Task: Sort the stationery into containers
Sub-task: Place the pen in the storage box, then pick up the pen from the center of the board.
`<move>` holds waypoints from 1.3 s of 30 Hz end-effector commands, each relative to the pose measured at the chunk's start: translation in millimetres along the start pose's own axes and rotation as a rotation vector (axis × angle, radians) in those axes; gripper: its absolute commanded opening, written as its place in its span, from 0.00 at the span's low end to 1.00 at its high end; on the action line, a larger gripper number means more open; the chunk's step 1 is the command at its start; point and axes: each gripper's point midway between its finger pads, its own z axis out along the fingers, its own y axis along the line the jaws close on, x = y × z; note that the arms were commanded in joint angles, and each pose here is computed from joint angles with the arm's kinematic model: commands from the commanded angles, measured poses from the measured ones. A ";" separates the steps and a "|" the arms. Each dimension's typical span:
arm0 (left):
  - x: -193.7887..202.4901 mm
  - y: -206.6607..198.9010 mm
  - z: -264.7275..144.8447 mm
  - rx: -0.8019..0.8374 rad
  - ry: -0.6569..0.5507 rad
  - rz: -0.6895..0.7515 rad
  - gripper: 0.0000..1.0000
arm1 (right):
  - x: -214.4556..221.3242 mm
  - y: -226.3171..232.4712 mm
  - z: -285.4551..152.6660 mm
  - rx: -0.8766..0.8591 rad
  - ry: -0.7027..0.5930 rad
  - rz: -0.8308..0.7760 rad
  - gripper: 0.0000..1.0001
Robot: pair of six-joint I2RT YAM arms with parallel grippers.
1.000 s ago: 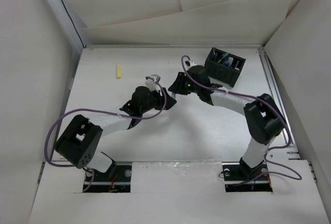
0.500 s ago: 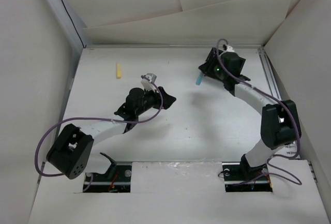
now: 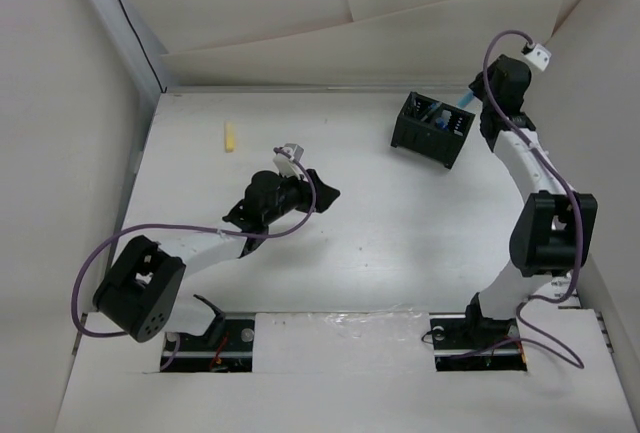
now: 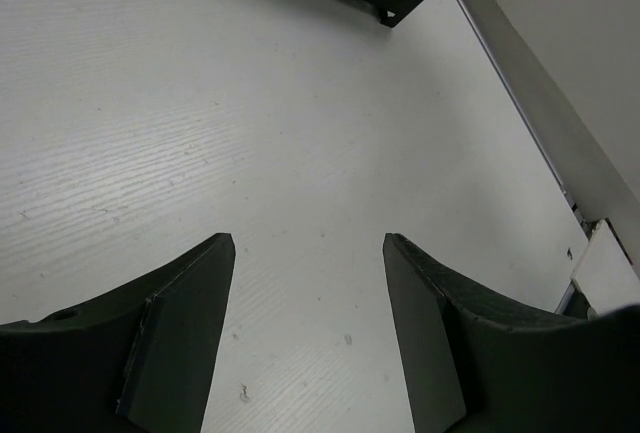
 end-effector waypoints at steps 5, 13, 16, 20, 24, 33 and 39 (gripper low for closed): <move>-14.2 5.5 1.2 0.013 -0.050 -0.008 0.57 | 5.5 -26.7 36.6 0.194 -0.033 -0.147 0.05; -11.8 14.4 5.2 -0.027 -0.044 -0.015 0.56 | 48.3 -40.2 41.7 0.306 -0.003 -0.213 0.14; -18.3 23.4 3.5 -0.096 -0.059 -0.021 0.56 | 53.7 -32.1 31.5 0.293 0.002 -0.209 0.45; -37.1 50.9 0.4 -0.286 -0.129 -0.064 0.56 | 45.9 -13.3 9.7 0.251 -0.014 -0.166 0.75; -53.3 75.5 -0.3 -0.461 -0.156 -0.113 0.57 | 37.4 1.5 -19.6 0.175 -0.002 -0.078 0.82; -105.7 150.8 34.7 -0.676 -0.159 -0.237 0.57 | 82.8 28.2 -121.2 -0.078 0.142 0.014 0.22; -142.5 220.5 22.5 -0.855 -0.206 -0.296 0.56 | 88.4 41.8 -159.6 -0.220 0.183 -0.003 0.00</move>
